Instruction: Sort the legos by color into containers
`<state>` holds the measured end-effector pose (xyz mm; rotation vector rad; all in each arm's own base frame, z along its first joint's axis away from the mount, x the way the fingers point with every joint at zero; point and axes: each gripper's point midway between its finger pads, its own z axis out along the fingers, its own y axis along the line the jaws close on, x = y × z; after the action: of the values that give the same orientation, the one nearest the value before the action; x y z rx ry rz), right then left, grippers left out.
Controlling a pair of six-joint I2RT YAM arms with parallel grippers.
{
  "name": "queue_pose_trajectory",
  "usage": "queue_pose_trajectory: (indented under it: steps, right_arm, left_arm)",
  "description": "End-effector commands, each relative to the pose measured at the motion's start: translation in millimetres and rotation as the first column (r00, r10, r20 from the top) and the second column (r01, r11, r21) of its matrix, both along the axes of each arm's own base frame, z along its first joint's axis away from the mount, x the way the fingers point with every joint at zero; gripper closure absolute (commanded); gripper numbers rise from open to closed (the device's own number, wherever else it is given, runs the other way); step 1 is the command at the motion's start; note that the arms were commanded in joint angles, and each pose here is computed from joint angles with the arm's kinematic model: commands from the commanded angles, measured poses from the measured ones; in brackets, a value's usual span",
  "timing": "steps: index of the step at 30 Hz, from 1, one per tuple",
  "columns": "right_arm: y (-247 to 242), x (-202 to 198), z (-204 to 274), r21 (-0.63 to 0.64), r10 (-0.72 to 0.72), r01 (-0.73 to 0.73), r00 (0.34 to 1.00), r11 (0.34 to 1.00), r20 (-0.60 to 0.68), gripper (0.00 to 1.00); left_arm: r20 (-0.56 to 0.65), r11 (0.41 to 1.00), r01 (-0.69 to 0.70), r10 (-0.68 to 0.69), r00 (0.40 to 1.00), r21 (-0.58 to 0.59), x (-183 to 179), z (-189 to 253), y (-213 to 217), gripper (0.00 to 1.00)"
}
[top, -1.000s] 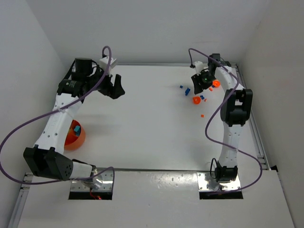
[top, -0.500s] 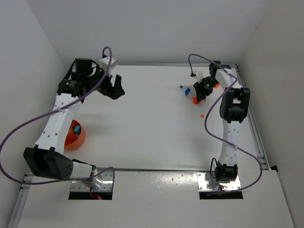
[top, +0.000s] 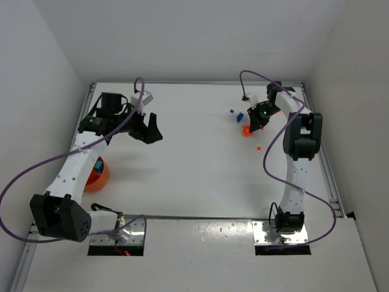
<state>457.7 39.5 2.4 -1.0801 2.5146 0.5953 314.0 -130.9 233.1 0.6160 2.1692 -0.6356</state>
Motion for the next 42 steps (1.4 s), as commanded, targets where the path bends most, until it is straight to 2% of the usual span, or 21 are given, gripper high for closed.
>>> queue_pose_trajectory:
  steps: [1, 7, 11, 13, 15, 20, 23, 27, 28, 30, 33, 42]
  right_arm:
    - [62, 8, 96, 0.144, 0.073, -0.107, 0.972, 0.984, 0.224, 0.98]
    - [166, -23, 173, 0.362, 0.078, -0.155, 0.973, 0.919, 0.219, 1.00]
    - [239, -52, 193, 0.403, 0.150, -0.245, 0.956, 0.882, 0.253, 1.00]
    - [257, -49, 210, 0.427, 0.143, -0.241, 0.958, 0.871, 0.249, 1.00]
    - [276, -53, 205, 0.445, 0.182, -0.258, 0.961, 0.858, 0.207, 1.00]
    - [299, -59, 222, 0.465, 0.198, -0.285, 0.954, 0.838, 0.227, 1.00]
    - [308, -66, 228, 0.467, 0.217, -0.310, 0.945, 0.828, 0.244, 1.00]
    - [312, -73, 227, 0.474, 0.235, -0.320, 0.944, 0.821, 0.230, 1.00]
    - [317, -78, 228, 0.479, 0.250, -0.332, 0.941, 0.812, 0.229, 1.00]
    - [316, -79, 233, 0.480, 0.249, -0.336, 0.939, 0.810, 0.237, 1.00]
    - [320, -85, 238, 0.484, 0.266, -0.360, 0.930, 0.798, 0.252, 1.00]
    - [328, -100, 251, 0.509, 0.301, -0.398, 0.916, 0.763, 0.265, 1.00]
  left_arm:
    - [0.045, 0.986, 0.076, -0.071, 0.996, -0.145, -19, 24, -22, 0.11]
    - [0.001, 0.956, 0.082, -0.085, 0.996, -0.280, -2, 30, -41, 0.20]
    - [-0.020, 0.946, 0.105, -0.116, 0.993, -0.306, 13, 34, -58, 0.22]
    - [-0.005, 0.948, 0.119, -0.126, 0.992, -0.294, 18, 39, -67, 0.21]
    - [0.008, 0.953, 0.119, -0.121, 0.993, -0.277, 23, 40, -69, 0.21]
    - [0.039, 0.950, 0.137, -0.131, 0.991, -0.281, 26, 46, -77, 0.21]
    - [0.048, 0.951, 0.138, -0.130, 0.990, -0.276, 27, 46, -80, 0.24]
    - [0.052, 0.964, 0.092, -0.082, 0.995, -0.250, 35, 43, -74, 0.33]
    - [0.053, 0.966, 0.082, -0.072, 0.996, -0.244, 36, 43, -73, 0.38]
    - [0.074, 0.965, 0.087, -0.071, 0.995, -0.247, 39, 46, -73, 0.42]
    - [0.075, 0.967, 0.077, -0.061, 0.995, -0.242, 41, 45, -72, 0.53]
    - [0.077, 0.971, 0.061, -0.044, 0.996, -0.233, 43, 44, -70, 0.75]
